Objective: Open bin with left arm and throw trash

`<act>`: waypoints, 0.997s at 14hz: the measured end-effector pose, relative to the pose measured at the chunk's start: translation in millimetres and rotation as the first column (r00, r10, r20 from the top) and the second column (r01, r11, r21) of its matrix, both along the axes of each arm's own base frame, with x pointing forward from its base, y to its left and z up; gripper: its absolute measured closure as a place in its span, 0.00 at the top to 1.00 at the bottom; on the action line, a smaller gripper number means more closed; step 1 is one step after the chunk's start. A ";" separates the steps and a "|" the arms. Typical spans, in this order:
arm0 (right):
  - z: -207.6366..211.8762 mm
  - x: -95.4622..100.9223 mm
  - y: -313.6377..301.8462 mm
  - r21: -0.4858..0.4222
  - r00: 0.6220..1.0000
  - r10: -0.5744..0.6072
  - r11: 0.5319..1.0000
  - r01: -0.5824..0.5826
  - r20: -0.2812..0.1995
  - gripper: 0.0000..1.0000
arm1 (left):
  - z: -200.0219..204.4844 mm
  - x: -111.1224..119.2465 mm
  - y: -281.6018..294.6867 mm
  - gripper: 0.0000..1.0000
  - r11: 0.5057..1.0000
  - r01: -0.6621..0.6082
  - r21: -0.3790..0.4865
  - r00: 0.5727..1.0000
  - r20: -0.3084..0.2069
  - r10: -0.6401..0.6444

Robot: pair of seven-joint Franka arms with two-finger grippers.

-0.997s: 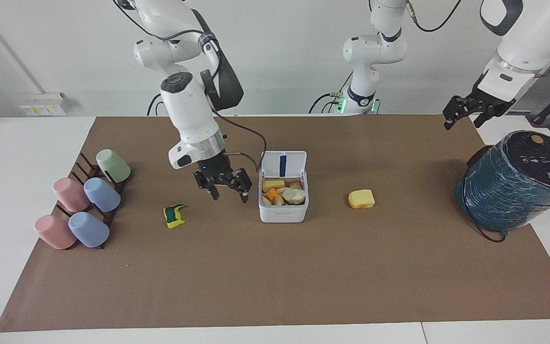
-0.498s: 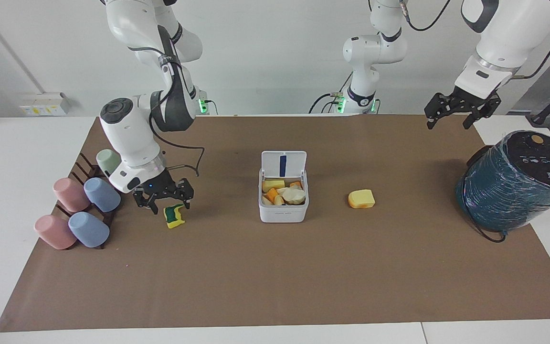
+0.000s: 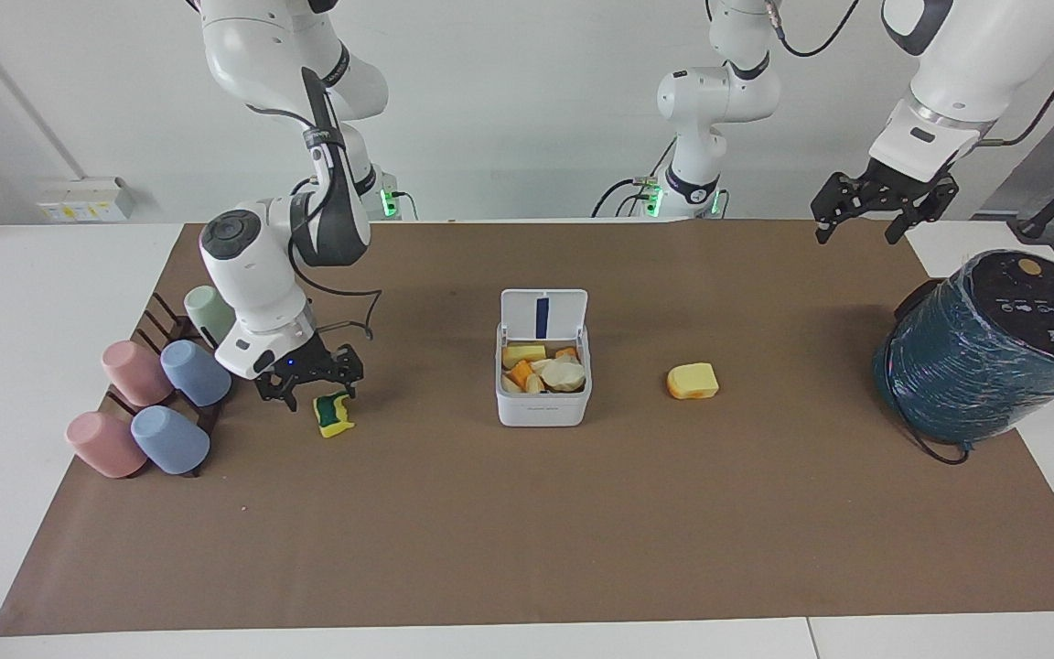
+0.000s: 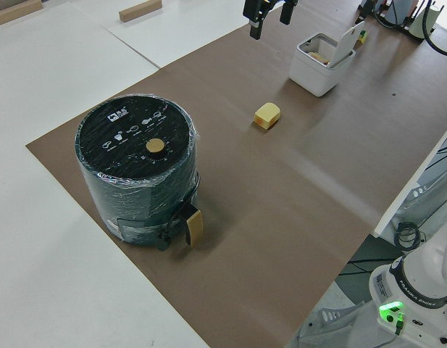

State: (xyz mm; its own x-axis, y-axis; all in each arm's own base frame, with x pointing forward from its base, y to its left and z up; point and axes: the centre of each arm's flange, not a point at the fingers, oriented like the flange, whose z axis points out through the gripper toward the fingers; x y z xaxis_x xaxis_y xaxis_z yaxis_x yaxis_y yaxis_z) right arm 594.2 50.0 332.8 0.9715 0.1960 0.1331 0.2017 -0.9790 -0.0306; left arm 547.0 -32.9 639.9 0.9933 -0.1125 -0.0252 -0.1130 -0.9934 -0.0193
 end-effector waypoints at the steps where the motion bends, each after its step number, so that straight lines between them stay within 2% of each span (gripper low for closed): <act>1: -6.4 -2.4 0.0 -0.001 1.000 0.002 1.000 -0.002 0.004 1.00 | 0.0 0.0 0.0 1.00 1.000 0.000 0.000 1.000 0.000 0.000; 3: -17.6 -6.1 -0.8 -0.005 1.000 0.013 1.000 -0.013 0.013 1.00 | 0.0 0.0 0.0 1.00 1.000 0.000 0.000 1.000 0.000 0.000; 10: -32.8 -9.7 -1.3 -0.007 1.000 0.014 1.000 -0.014 -0.007 1.00 | 0.0 0.1 2.0 1.00 1.000 -0.004 0.000 1.000 0.000 0.004; 14: -33.5 -8.5 -1.4 -0.007 1.000 0.013 1.000 -0.013 0.007 1.00 | -0.3 0.0 2.0 1.00 1.000 -0.004 0.000 1.000 -0.002 0.004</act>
State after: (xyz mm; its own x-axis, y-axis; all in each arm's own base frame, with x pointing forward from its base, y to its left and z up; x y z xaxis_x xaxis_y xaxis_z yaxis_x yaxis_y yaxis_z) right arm 585.7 48.7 299.3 0.9680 0.2094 0.1382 0.2144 -0.9765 -0.0222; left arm 547.0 -30.9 639.6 0.9937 -0.1088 -0.0267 -0.1094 -0.9938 -0.0190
